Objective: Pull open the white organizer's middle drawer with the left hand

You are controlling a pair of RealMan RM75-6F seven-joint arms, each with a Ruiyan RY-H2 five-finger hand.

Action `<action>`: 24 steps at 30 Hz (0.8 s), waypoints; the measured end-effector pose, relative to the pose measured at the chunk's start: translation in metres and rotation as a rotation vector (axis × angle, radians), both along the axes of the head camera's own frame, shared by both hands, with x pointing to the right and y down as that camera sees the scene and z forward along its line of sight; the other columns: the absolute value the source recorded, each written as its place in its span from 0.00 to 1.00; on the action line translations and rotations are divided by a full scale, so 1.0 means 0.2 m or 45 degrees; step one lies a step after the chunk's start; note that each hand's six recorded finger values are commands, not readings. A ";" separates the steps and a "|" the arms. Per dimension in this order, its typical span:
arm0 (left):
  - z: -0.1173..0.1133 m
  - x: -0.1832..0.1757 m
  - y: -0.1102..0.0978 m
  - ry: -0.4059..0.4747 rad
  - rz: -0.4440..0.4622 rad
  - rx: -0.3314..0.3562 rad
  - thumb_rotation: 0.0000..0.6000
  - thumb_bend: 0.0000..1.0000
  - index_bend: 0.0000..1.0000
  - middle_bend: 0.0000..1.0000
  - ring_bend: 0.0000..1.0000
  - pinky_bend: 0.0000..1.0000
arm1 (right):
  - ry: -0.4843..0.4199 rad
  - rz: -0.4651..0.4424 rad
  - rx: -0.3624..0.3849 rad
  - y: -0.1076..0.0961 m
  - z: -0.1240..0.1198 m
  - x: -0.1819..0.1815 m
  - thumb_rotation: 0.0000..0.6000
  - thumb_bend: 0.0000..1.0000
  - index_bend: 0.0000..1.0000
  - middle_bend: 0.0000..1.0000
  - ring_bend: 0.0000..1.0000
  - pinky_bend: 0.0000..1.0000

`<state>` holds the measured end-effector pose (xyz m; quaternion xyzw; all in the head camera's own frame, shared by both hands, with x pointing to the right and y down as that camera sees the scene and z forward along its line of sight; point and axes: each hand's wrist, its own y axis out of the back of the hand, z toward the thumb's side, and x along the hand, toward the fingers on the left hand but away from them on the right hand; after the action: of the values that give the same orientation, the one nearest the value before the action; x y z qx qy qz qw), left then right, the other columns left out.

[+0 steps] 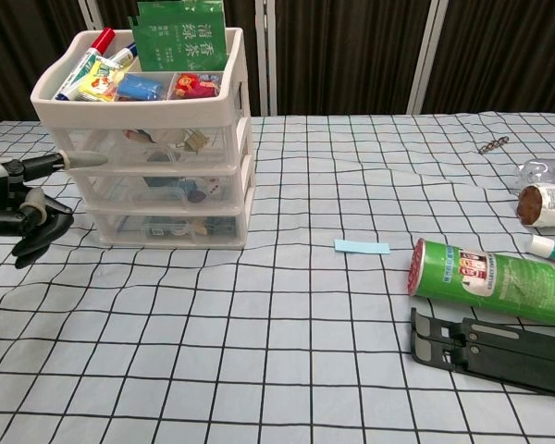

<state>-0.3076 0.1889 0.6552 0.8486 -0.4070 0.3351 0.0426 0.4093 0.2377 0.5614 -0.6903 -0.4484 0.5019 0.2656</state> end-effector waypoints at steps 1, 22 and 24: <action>0.01 0.01 0.00 0.001 0.000 -0.007 1.00 1.00 0.00 0.78 0.76 0.71 | -0.002 0.003 0.001 0.00 0.00 0.00 1.00 0.11 0.01 0.00 0.00 0.00; 0.11 0.16 -0.07 0.018 0.020 -0.015 1.00 1.00 0.00 0.78 0.76 0.71 | -0.012 0.010 -0.020 -0.01 0.01 0.01 1.00 0.11 0.01 0.00 0.00 0.00; 0.11 0.17 -0.08 0.024 0.022 -0.015 1.00 1.00 0.00 0.78 0.76 0.71 | -0.010 0.008 -0.022 0.00 0.02 0.01 1.00 0.11 0.01 0.00 0.00 0.00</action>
<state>-0.2728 0.1737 0.6779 0.8549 -0.3974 0.3298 0.0486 0.4116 0.2371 0.5646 -0.6932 -0.4472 0.5038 0.2563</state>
